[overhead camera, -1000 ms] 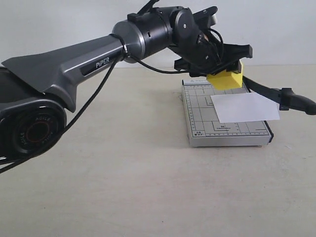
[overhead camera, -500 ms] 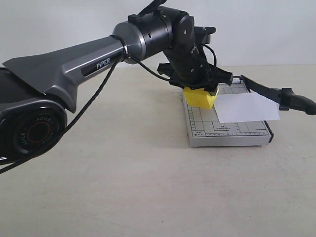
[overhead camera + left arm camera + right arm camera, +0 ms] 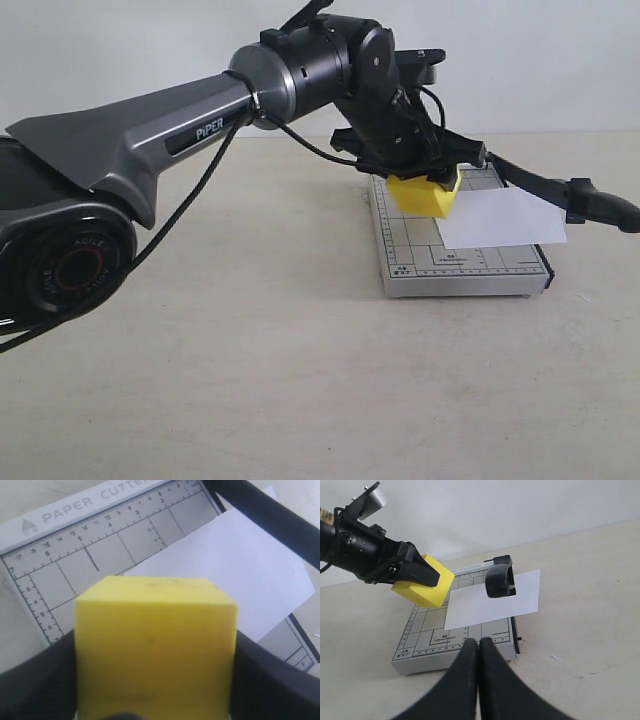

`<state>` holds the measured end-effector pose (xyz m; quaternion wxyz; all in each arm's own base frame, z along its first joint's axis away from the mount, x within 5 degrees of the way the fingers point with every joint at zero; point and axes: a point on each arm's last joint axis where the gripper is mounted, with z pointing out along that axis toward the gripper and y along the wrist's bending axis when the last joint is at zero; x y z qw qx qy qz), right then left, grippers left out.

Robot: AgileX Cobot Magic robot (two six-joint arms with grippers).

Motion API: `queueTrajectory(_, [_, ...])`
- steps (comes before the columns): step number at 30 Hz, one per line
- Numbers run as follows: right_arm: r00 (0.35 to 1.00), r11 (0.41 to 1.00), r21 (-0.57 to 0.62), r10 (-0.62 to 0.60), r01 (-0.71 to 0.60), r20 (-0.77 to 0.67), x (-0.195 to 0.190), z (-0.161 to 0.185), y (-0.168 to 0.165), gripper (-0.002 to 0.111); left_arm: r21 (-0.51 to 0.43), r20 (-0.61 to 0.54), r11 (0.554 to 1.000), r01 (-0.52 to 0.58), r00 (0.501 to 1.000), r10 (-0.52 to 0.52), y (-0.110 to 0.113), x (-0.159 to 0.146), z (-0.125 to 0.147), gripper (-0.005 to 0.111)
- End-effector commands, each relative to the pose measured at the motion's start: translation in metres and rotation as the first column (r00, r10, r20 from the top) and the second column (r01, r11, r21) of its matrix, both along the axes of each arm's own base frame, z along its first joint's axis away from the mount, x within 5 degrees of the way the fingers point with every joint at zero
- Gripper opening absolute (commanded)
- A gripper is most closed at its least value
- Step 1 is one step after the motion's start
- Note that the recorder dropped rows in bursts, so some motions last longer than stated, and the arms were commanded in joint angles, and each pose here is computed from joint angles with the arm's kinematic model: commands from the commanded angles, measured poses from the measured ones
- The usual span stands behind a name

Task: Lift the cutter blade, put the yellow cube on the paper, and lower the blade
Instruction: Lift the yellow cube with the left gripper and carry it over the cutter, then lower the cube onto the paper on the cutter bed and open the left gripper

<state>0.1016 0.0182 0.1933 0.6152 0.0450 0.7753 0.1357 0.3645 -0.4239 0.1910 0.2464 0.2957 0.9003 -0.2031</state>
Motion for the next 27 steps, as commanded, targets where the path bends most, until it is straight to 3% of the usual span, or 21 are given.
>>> queueTrajectory(1, [1.0,1.0,-0.008,-0.001,0.001,0.011,0.0,0.0,0.0,0.001,-0.038,0.032,0.999,0.025,0.999,-0.024,-0.004,-0.001,0.008,0.004])
queueTrajectory(17, [1.0,1.0,-0.008,-0.001,0.001,0.011,0.0,0.0,0.0,0.001,-0.088,0.031,0.995,0.039,0.999,-0.036,-0.011,-0.001,-0.001,0.004])
queueTrajectory(27, [1.0,1.0,-0.008,-0.001,0.001,0.011,0.0,0.0,0.0,0.001,-0.052,0.041,0.995,0.082,0.996,-0.08,-0.011,-0.001,-0.007,0.004])
